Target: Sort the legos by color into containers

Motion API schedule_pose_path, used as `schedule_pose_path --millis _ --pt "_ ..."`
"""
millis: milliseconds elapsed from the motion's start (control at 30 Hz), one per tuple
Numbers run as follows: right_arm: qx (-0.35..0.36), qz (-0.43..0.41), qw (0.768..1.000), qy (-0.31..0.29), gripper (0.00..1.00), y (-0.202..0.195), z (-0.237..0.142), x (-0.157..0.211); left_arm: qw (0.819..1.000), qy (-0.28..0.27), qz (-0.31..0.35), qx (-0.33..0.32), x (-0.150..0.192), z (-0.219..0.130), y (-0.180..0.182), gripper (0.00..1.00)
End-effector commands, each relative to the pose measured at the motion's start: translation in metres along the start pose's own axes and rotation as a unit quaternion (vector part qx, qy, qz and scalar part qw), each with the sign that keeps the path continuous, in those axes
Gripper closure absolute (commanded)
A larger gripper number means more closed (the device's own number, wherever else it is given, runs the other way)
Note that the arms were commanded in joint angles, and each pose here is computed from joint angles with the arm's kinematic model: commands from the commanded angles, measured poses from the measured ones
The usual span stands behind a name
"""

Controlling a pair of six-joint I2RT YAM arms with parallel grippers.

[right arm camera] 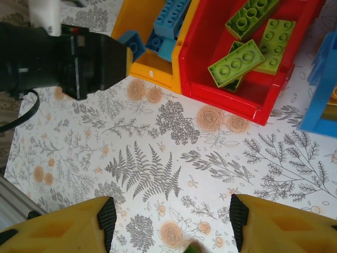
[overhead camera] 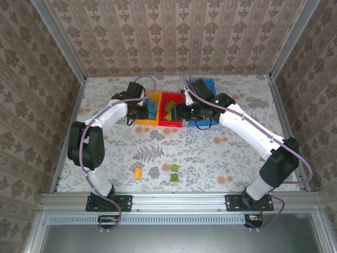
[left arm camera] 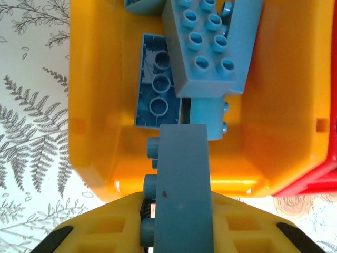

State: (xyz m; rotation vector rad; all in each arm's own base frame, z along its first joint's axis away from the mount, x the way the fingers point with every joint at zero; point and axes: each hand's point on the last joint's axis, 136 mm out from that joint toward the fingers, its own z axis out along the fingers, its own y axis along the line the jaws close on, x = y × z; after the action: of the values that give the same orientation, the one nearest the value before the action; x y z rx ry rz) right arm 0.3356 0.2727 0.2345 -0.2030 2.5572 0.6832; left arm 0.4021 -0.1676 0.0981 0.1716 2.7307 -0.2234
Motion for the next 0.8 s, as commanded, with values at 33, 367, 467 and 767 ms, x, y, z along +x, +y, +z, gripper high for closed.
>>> schedule_pose_path --millis 33,367,467,767 --pt "-0.013 -0.013 1.0 0.001 0.37 0.006 0.001 -0.001 1.0 0.005 -0.004 -0.014 -0.013 0.0 -0.004 0.7" --pt "-0.009 -0.019 1.0 0.014 0.36 0.001 0.004 0.009 0.999 0.013 0.01 -0.041 -0.025 0.007 -0.015 0.47" --pt "-0.007 -0.027 0.999 0.018 0.36 -0.004 0.004 0.018 0.999 -0.001 0.018 -0.041 -0.029 -0.003 -0.02 0.47" --pt "0.003 -0.062 0.997 0.036 0.36 -0.012 0.012 0.051 0.997 -0.058 0.016 -0.051 -0.031 -0.057 -0.024 0.49"
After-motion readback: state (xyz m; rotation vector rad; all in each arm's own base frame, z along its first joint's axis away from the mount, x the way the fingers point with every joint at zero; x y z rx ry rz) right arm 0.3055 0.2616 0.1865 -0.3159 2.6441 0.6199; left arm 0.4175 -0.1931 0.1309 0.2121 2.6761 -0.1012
